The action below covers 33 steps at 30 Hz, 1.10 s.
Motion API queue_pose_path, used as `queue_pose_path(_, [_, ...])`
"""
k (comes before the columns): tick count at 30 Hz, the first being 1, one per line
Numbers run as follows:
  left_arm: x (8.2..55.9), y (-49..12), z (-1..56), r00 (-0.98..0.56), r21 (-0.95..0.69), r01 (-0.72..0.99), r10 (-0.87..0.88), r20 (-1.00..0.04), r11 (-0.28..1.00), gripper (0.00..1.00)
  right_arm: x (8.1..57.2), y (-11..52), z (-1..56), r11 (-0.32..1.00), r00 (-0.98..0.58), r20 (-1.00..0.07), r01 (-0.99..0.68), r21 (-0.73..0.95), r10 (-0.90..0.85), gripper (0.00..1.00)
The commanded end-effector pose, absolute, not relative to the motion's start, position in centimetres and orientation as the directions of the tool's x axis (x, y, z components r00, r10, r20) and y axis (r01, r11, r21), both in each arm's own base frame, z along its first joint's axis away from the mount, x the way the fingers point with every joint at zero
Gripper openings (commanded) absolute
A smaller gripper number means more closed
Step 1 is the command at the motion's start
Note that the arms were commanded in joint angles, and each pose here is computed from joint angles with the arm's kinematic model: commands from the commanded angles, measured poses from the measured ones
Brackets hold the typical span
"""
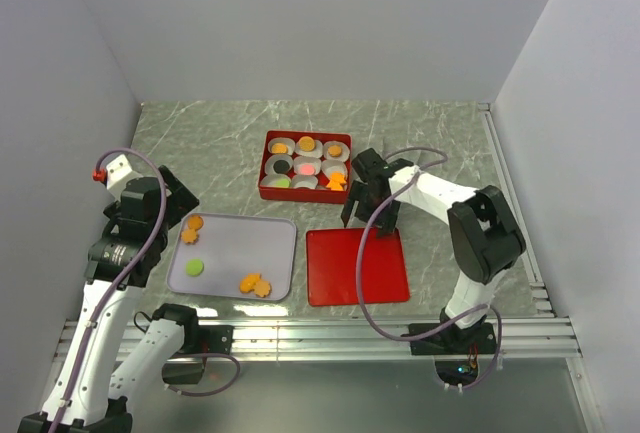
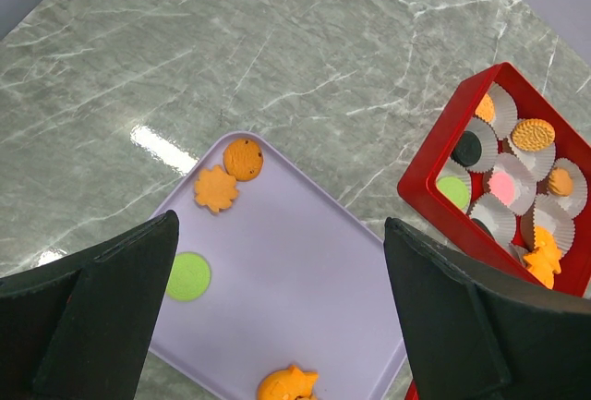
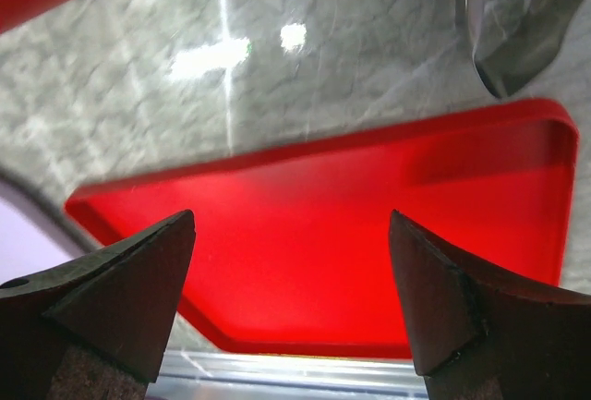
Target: Pack the cookies
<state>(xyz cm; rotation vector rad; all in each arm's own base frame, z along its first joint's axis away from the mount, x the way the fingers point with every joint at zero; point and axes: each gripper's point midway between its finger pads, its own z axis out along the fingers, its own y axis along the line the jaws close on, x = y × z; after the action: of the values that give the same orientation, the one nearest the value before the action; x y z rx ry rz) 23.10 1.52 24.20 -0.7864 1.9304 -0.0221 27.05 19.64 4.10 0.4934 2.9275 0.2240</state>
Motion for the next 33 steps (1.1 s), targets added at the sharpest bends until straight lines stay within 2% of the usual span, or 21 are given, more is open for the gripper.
queue_pose_path(1, [23.2, 1.7, 24.6, -0.256, -0.351, -0.512, -0.529, -0.809, 0.784, 0.99, 27.7, 19.6, 3.0, 0.925, -0.916, -0.153, 0.348, 0.154, 0.37, 0.92])
queue_pose_path(19, [23.5, 1.6, 24.4, -0.274, -0.342, -0.511, -0.526, -0.805, 0.789, 0.99, 29.0, 20.1, 1.0, 0.924, -0.916, -0.135, 0.364, 0.115, 0.377, 0.89])
queue_pose_path(22, [23.5, 1.6, 24.3, -0.276, -0.34, -0.51, -0.525, -0.805, 0.79, 0.99, 28.4, 19.7, 0.2, 0.932, -0.926, -0.112, 0.354, 0.075, 0.36, 0.79])
queue_pose_path(23, [23.5, 1.6, 24.2, -0.278, -0.339, -0.511, -0.525, -0.805, 0.79, 0.99, 28.1, 19.8, -0.2, 0.937, -0.932, -0.103, 0.344, 0.06, 0.348, 0.7])
queue_pose_path(26, [23.5, 1.6, 24.2, -0.28, -0.337, -0.511, -0.524, -0.805, 0.791, 1.0, 27.2, 19.3, -0.7, 0.949, -0.945, -0.091, 0.315, 0.0, 0.314, 0.56])
queue_pose_path(33, [23.6, 1.6, 24.2, -0.277, -0.338, -0.513, -0.525, -0.805, 0.789, 0.99, 24.4, 20.0, -1.6, 0.96, -0.96, -0.043, 0.278, -0.02, 0.277, 0.31])
